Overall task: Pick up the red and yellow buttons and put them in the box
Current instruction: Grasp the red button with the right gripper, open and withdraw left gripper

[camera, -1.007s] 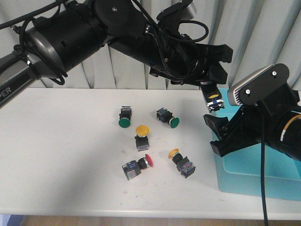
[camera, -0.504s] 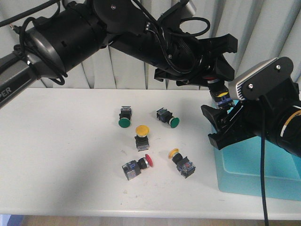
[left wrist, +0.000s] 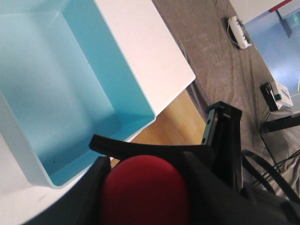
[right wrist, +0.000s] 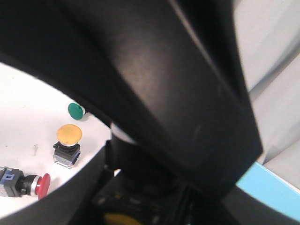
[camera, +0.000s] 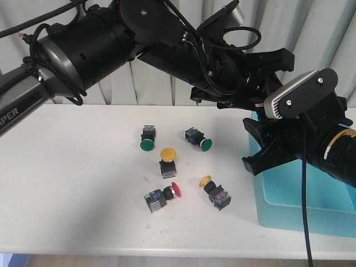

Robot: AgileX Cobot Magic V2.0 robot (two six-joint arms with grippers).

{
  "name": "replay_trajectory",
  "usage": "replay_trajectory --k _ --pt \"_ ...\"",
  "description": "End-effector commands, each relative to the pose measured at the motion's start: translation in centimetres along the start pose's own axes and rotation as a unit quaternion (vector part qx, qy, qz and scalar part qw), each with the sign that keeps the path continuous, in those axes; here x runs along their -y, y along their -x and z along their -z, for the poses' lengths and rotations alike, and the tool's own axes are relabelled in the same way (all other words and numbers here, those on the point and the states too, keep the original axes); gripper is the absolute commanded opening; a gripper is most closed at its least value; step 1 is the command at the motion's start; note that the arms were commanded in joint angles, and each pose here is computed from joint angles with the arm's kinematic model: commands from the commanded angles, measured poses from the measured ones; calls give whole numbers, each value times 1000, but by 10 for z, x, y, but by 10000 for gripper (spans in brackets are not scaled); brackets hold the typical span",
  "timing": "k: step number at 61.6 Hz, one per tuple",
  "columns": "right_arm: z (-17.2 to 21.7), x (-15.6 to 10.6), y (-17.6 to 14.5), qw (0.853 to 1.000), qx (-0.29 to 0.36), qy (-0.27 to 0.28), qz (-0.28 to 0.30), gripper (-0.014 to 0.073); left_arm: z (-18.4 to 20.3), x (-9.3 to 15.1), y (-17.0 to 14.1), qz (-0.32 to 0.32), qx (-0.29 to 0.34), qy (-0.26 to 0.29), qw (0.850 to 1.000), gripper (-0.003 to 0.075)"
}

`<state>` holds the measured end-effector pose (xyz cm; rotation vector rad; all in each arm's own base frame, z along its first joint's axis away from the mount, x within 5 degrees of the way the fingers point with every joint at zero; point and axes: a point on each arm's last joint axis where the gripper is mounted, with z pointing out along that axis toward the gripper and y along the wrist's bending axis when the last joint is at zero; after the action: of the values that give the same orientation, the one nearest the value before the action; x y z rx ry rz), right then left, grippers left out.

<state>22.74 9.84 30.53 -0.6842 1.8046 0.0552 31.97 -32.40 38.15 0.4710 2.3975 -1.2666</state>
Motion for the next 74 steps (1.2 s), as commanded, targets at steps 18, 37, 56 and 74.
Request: replay_trajectory --k 18,37,56,74 --pt "6 6 20 998 61 -14 3 -7 32 31 7 -39 53 -34 997 34" --pt "6 6 19 998 58 -13 2 -3 32 30 7 -60 52 -29 996 286" --pt "5 5 17 999 47 -12 2 -3 34 29 12 -70 74 -29 994 587" --pt "8 5 15 1000 30 -10 2 -3 50 25 28 -124 140 -19 982 589"
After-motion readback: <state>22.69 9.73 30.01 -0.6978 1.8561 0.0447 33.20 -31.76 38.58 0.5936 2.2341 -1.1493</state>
